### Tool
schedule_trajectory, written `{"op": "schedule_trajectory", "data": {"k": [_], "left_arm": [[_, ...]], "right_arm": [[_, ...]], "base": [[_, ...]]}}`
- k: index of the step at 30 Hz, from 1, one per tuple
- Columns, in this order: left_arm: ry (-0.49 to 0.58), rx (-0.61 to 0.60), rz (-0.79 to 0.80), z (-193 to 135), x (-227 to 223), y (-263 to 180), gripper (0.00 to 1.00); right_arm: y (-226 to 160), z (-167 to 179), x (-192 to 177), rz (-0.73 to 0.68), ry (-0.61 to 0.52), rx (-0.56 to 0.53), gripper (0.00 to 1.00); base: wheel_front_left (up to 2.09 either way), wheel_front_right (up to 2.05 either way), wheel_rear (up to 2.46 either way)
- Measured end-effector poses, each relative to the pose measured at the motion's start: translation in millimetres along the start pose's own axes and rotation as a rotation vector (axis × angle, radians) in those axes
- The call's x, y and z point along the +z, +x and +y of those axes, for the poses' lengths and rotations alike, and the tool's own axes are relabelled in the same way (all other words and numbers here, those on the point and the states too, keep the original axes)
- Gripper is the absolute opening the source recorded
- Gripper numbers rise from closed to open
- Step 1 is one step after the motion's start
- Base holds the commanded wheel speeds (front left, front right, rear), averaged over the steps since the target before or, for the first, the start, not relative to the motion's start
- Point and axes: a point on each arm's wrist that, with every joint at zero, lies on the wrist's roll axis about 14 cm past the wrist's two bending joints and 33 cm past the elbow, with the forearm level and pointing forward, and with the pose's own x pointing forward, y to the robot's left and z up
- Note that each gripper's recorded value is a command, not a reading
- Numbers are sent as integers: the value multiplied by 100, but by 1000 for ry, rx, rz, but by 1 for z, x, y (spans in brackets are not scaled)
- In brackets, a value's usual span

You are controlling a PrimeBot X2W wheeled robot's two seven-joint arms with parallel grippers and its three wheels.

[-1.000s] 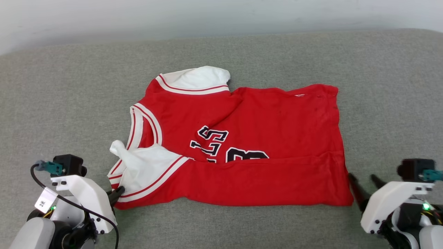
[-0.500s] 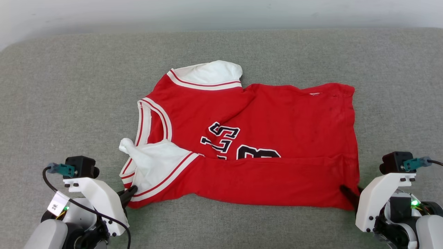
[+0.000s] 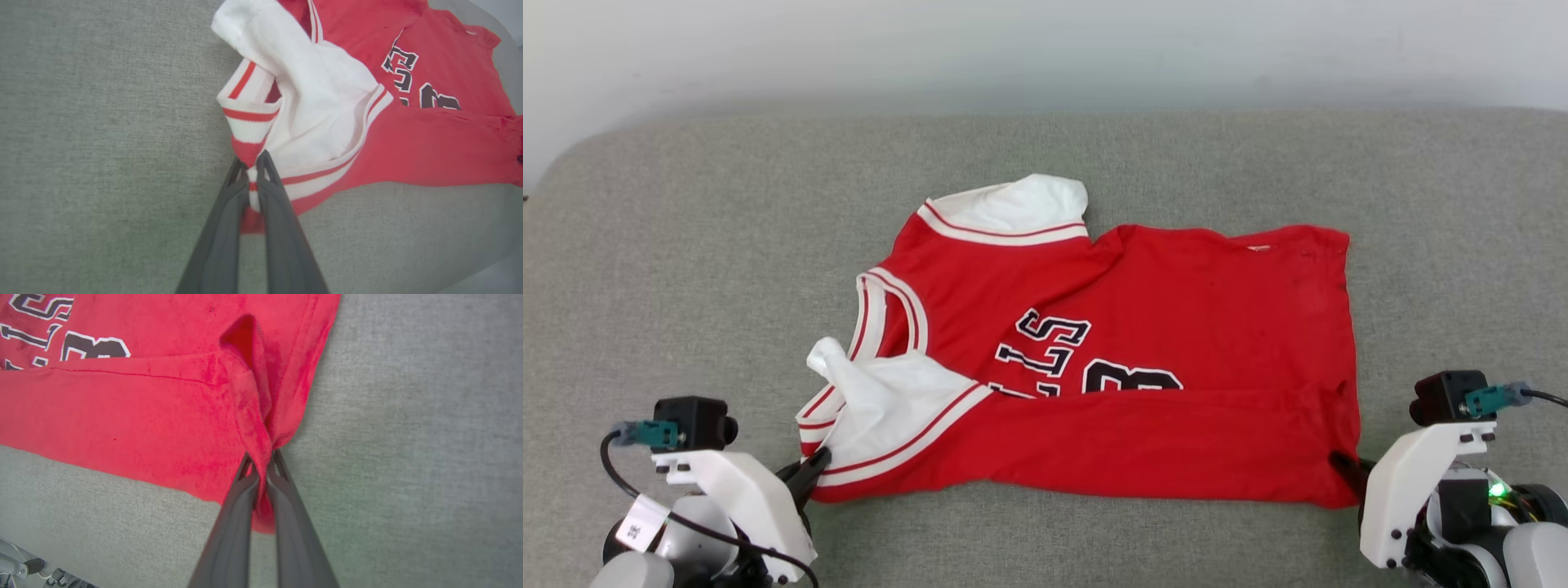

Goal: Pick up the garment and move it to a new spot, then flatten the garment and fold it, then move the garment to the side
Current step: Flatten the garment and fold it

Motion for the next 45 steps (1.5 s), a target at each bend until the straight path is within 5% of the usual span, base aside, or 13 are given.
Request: {"op": "schedule_trajectory", "data": {"k": [17, 18, 19, 20, 21, 22, 23, 36, 45], "left_arm": [[-89, 57, 45, 7, -45, -45, 0], [-98, 53, 53, 5, -49, -44, 0], [-109, 45, 54, 2, -52, -42, 0], [-111, 42, 53, 0, -53, -40, 11], [-109, 44, 54, 0, -55, -39, 40], [-112, 43, 54, 0, -56, -37, 84], [-107, 41, 48, -1, -55, -36, 100], [65, 4, -311, -23, 43, -20, 100], [156, -75, -493, -63, 117, 17, 100]], "right_arm": [[-43, -1, -42, 28, 64, -17, 0], [-43, -1, -43, 26, 68, -18, 30], [-42, -2, -45, 23, 73, -20, 94], [-42, -2, -45, 16, 83, -19, 100], [-40, -1, -46, 7, 87, -17, 100], [-40, 0, -45, -8, 83, -20, 100], [-39, 0, -42, -32, 84, -20, 100], [-68, -15, 57, -610, -23, -114, 100], [-71, -8, 105, -788, -71, -120, 100]], "base": [[0, 0, 0], [0, 0, 0], [0, 0, 0], [0, 0, 0], [0, 0, 0], [0, 0, 0], [0, 0, 0], [0, 0, 0], [0, 0, 0]]}}
